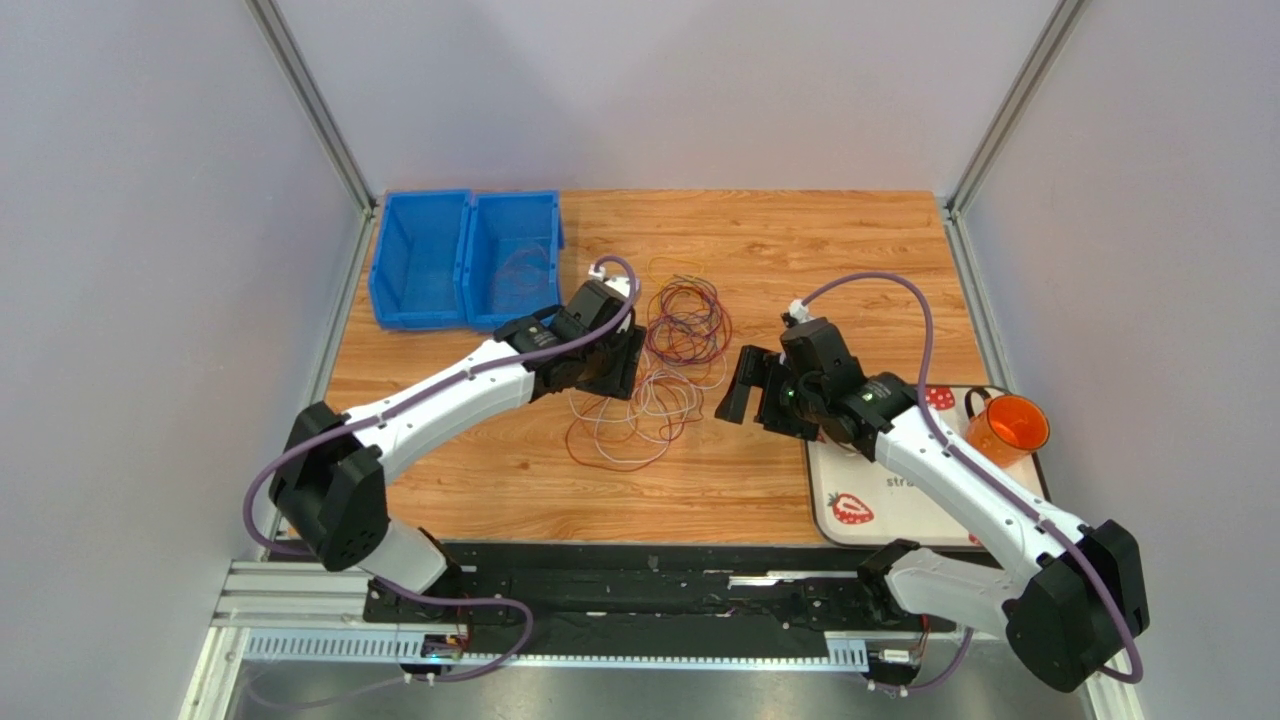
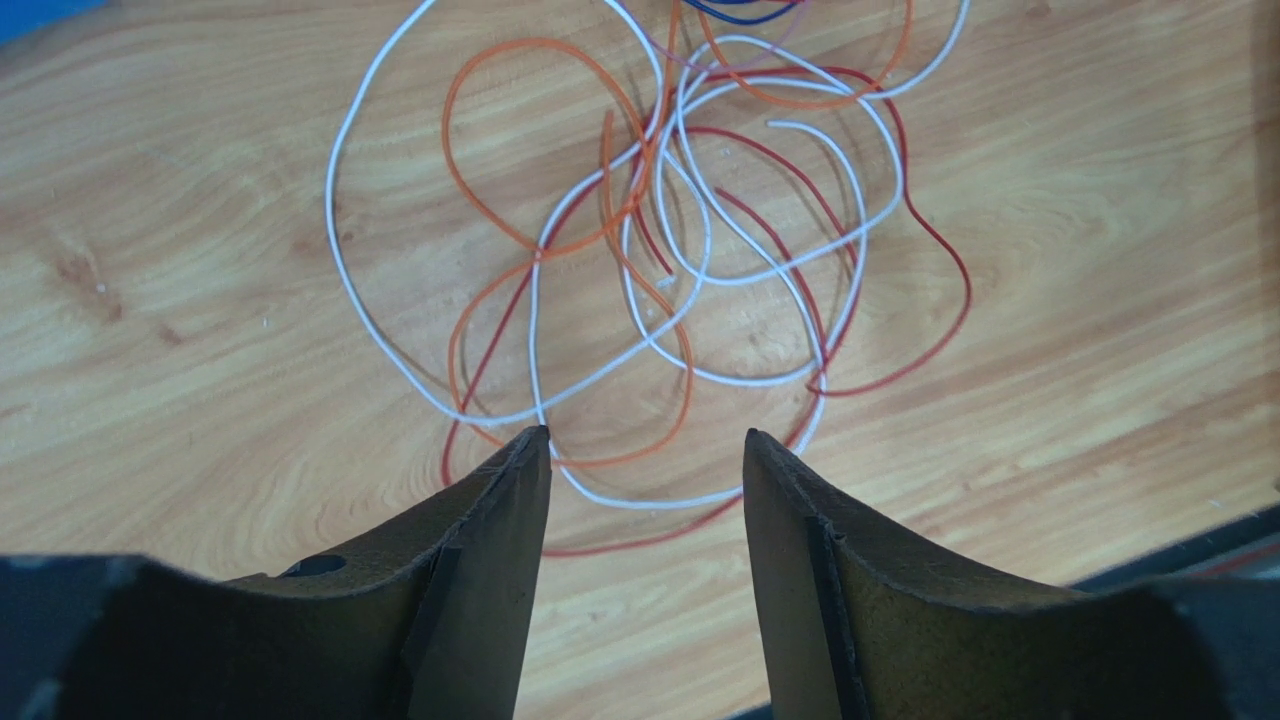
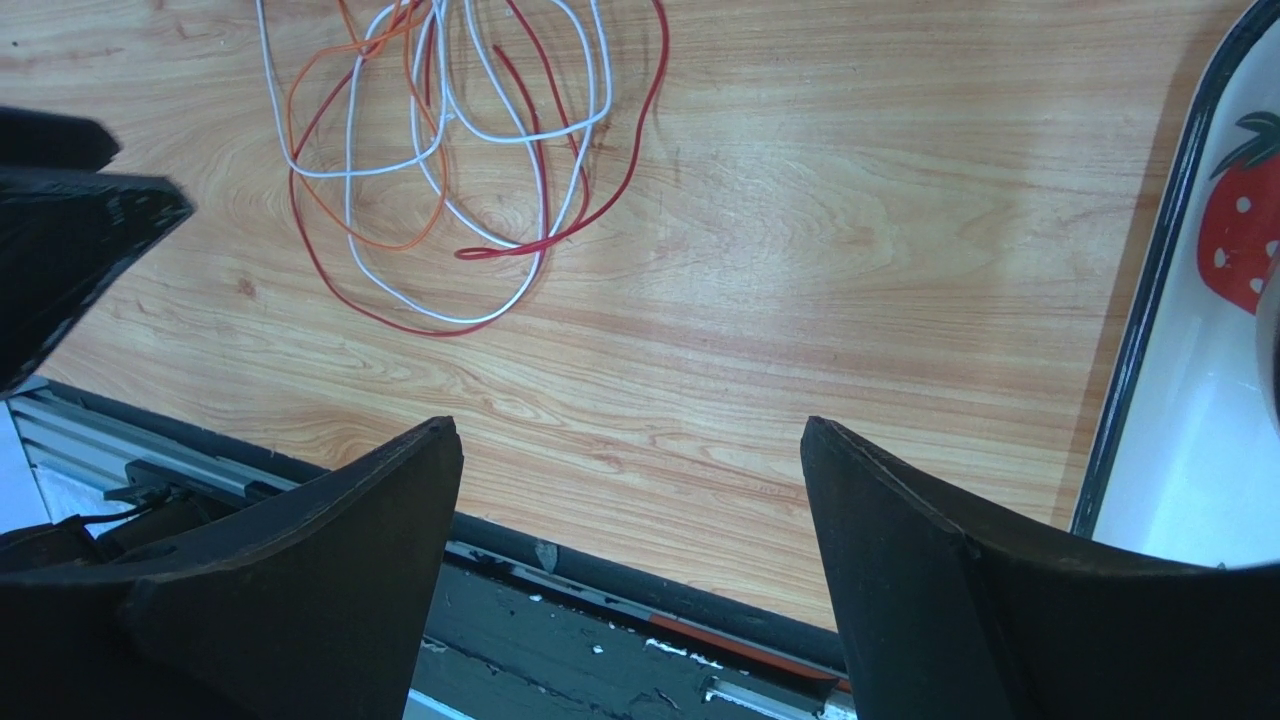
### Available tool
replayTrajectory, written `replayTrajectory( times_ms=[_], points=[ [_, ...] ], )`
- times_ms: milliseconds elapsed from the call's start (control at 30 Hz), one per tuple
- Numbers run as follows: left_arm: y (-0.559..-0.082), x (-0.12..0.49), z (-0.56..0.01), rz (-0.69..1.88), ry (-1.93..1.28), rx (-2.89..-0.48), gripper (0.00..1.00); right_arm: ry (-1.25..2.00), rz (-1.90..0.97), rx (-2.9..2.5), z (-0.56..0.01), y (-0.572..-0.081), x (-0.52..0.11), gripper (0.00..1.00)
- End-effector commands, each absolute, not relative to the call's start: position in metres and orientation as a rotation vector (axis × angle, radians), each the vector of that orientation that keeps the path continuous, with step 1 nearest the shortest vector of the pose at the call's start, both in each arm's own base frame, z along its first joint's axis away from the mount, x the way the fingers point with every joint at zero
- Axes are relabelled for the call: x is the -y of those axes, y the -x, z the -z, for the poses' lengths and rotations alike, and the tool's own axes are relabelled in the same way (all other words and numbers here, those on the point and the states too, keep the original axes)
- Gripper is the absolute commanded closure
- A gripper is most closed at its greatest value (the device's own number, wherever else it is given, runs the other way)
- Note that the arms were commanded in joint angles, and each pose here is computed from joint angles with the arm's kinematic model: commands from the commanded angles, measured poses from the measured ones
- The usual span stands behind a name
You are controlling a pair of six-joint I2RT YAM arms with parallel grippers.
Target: Untangle the cables
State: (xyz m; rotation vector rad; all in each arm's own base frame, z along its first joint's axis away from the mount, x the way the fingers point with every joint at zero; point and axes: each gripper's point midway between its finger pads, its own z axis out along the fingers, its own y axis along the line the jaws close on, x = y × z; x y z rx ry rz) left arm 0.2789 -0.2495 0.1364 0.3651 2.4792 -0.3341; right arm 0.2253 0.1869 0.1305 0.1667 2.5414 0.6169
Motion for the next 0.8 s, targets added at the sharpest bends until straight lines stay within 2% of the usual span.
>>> replayTrajectory(
  times_ms=[0,500,767],
  points=[
    [-0.306,0.259,-0.119,0.271,-0.427,-2.4,0.41,-0.142,-0.664,-2.496,-0.14,-0.232,-0.195,0.12],
    [-0.338,0.266,-0.054,0.088,-0.558,-2.431,0.4,-0.13,-0.637,-2.53,-0.13,-0.227,-0.191,0.12],
    [-0.345,0.269,-0.051,0.087,-0.515,-2.411,0.43,-0.122,-0.63,-2.543,-0.126,-0.226,-0.191,0.12]
  ],
)
